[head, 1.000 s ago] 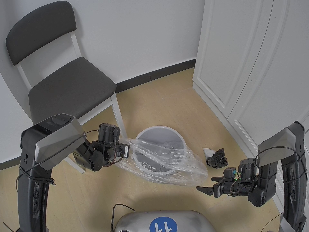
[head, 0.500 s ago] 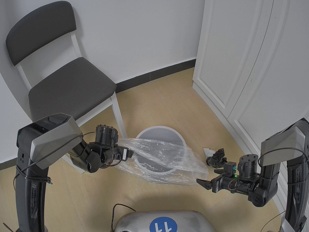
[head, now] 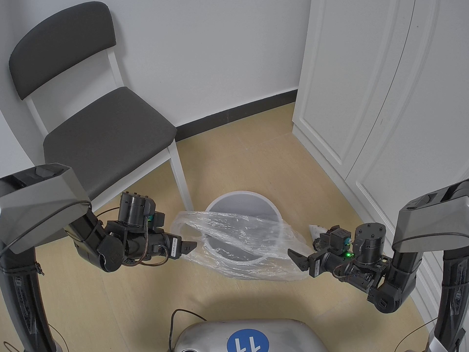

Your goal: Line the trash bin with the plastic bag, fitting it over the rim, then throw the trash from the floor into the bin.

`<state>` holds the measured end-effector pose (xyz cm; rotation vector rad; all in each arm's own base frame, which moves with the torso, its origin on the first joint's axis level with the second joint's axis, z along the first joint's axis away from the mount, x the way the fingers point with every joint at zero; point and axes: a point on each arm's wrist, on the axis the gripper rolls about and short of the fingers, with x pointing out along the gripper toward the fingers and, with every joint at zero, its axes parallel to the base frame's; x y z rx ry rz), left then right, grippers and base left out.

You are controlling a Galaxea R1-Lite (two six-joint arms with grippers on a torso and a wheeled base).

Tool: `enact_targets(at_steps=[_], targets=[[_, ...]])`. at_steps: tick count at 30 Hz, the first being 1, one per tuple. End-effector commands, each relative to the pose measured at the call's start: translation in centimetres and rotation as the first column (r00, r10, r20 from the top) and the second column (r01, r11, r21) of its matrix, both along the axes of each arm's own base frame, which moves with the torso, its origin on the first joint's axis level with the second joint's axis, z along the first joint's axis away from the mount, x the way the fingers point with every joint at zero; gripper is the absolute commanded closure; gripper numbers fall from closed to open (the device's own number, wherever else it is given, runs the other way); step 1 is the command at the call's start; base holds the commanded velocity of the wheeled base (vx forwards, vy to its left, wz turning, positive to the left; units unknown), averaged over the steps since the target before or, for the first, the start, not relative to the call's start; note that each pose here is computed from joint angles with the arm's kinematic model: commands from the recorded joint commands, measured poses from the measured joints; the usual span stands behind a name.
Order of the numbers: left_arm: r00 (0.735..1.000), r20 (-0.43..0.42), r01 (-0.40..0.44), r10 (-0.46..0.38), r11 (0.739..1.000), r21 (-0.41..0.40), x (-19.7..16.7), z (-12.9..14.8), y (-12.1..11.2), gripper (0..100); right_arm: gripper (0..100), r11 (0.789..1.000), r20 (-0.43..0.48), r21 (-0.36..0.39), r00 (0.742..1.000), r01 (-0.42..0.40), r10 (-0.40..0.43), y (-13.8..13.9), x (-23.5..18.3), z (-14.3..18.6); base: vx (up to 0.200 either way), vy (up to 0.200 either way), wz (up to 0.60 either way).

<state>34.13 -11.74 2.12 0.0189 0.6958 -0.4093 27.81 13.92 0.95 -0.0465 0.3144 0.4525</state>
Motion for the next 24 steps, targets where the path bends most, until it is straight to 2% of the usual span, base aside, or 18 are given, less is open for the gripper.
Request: enact_targets(at_steps=[1, 4, 9, 11, 12, 13, 14, 15, 16, 17, 18, 19, 20, 21, 22, 24], targets=[[0.999, 0.005, -0.054, 0.054, 0.998, -0.027, -1.2, 1.0, 0.6, 0, 0, 0.996, 0.146, -0.062, 0.986, -0.071, 0.08, 2.2, 0.9, 1.3, 0.0, 0.0, 0.0], [0.994, 0.031, -0.102, 0.103, 0.994, -0.025, -1.9, 1.3, 0.9, 0, 0, 0.988, 0.168, -0.122, 0.979, -0.096, 0.116, 3.2, 1.7, 1.6, 0.0, 0.0, 0.0], [0.976, 0.122, -0.18, 0.18, 0.984, -0.014, -4.1, 2.1, 1.9, 0, 0, 0.972, 0.099, -0.193, 0.983, -0.132, 0.153, 4.9, 3.3, 1.7, 0.0, 0.0, 0.0], [0.974, 0.135, -0.182, 0.183, 0.983, -0.022, -4.6, 2.3, 2.1, 0, 0, 0.965, 0.074, -0.217, 0.984, -0.145, 0.164, 5.3, 3.6, 1.6, 0.0, 0.0, 0.0], [0.97, 0.155, -0.186, 0.189, 0.982, -0.034, -5.1, 2.6, 2.5, 0, 0, 0.951, 0.04, -0.26, 0.983, -0.165, 0.181, 5.8, 4.0, 1.4, 0.0, 0.0, 0.0], [0.97, 0.155, -0.186, 0.189, 0.982, -0.034, -5.2, 2.6, 2.5, 0, 0, 0.949, 0.037, -0.266, 0.982, -0.167, 0.183, 5.9, 4.0, 1.4, 0.0, 0.0, 0.0], [0.964, 0.18, -0.189, 0.194, 0.981, -0.047, -5.6, 2.8, 2.7, 0, 0, 0.925, 0.018, -0.341, 0.982, -0.169, 0.186, 6.4, 4.8, 1.6, 0.0, 0.0, 0.0], [0.964, 0.183, -0.189, 0.195, 0.981, -0.049, -5.6, 2.8, 2.7, 0, 0, 0.92, 0.017, -0.354, 0.982, -0.169, 0.187, 6.6, 4.8, 1.6, 0.0, 0.0, 0.0], [0.959, 0.206, -0.189, 0.197, 0.98, -0.061, -5.6, 3.0, 2.7, 0, 0, 0.897, 0.013, -0.409, 0.982, -0.165, 0.187, 7.2, 5.2, 2.1, 0.0, 0.0, 0.0], [0.958, 0.209, -0.189, 0.198, 0.98, -0.063, -5.6, 3.0, 2.7, 0, 0, 0.892, 0.009, -0.421, 0.982, -0.165, 0.186, 7.3, 5.2, 2.2, 0.0, 0.0, 0.0], [0.95, 0.235, -0.192, 0.204, 0.979, -0.071, -5.4, 3.3, 2.7, 0, 0, 0.868, 0.0, -0.465, 0.98, -0.176, 0.199, 8.1, 5.2, 3.1, 0.0, 0.0, 0.0], [0.949, 0.242, -0.192, 0.204, 0.979, -0.072, -5.3, 3.3, 2.6, 0, 0, 0.859, -0.002, -0.478, 0.978, -0.183, 0.207, 8.4, 5.2, 3.5, 0.0, 0.0, 0.0], [0.95, 0.239, -0.188, 0.201, 0.979, -0.074, -5.3, 3.2, 2.4, 0, 0, 0.846, -0.008, -0.498, 0.976, -0.192, 0.217, 8.6, 5.3, 4.1, 0.0, 0.0, 0.0], [0.95, 0.239, -0.188, 0.201, 0.979, -0.074, -5.3, 3.2, 2.4, 0, 0, 0.846, -0.008, -0.498, 0.976, -0.192, 0.217, 8.6, 5.3, 4.1, 0.0, 0.0, 0.0], [0.959, 0.214, -0.177, 0.186, 0.982, -0.061, -5.6, 2.5, 2.0, 0, 0, 0.818, -0.018, -0.536, 0.971, -0.21, 0.237, 8.7, 5.4, 5.0, 0.0, 0.0, 0.0], [0.968, 0.171, -0.176, 0.183, 0.983, -0.056, -5.5, 1.2, 1.6, 0, 0, 0.803, -0.018, -0.559, 0.971, -0.206, 0.237, 9.1, 5.8, 5.8, 0.0, 0.0, 0.0]])
